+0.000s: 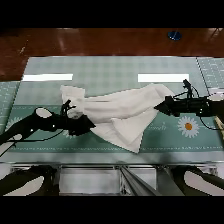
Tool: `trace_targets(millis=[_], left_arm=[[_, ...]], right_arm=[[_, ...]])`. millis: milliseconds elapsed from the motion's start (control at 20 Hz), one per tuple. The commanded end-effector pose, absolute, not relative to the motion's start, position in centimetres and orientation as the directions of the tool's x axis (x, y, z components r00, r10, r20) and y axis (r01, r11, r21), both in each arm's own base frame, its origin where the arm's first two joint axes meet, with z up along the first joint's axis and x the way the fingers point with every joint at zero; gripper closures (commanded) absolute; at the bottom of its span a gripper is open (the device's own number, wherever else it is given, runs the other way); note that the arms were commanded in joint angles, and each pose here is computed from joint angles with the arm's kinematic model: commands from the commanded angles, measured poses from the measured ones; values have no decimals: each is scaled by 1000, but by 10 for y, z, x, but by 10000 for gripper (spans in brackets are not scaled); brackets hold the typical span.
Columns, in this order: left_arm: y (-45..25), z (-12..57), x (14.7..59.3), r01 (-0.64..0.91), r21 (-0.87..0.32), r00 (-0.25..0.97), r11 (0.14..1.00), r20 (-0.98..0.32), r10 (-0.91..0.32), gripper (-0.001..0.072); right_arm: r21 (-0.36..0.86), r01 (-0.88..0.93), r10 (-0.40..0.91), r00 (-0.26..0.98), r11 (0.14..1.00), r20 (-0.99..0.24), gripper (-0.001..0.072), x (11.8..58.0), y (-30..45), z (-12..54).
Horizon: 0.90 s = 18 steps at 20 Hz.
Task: Fold the shirts.
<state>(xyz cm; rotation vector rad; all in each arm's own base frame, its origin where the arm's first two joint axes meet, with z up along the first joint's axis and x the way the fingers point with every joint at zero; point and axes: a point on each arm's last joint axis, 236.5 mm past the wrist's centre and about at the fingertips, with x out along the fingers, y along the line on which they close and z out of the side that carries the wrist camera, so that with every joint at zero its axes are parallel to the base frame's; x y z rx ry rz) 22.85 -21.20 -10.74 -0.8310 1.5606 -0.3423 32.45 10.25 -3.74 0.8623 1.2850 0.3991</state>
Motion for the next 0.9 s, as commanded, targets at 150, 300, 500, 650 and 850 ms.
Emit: trace_targets(millis=[150,300,500,650,850], left_arm=[[-245,-115,232,-230,-651,44,723,-749,-661,674],[-254,-89,252,-134,-701,58,700,-711,-701,684],[-239,-50,292,-97,-742,130,663,-670,-730,684],[-217,-25,312,-90,-766,195,637,-640,-743,684],[-168,86,351,67,-795,428,603,-523,-737,684]], right_arm=[[753,197,704,271,627,-657,690,324,105,-35],[796,180,751,264,578,-605,690,324,113,-19],[865,-44,815,364,499,-451,690,355,112,89],[808,-236,780,499,540,-376,690,367,96,193],[606,-401,669,674,687,-314,690,337,78,305]])
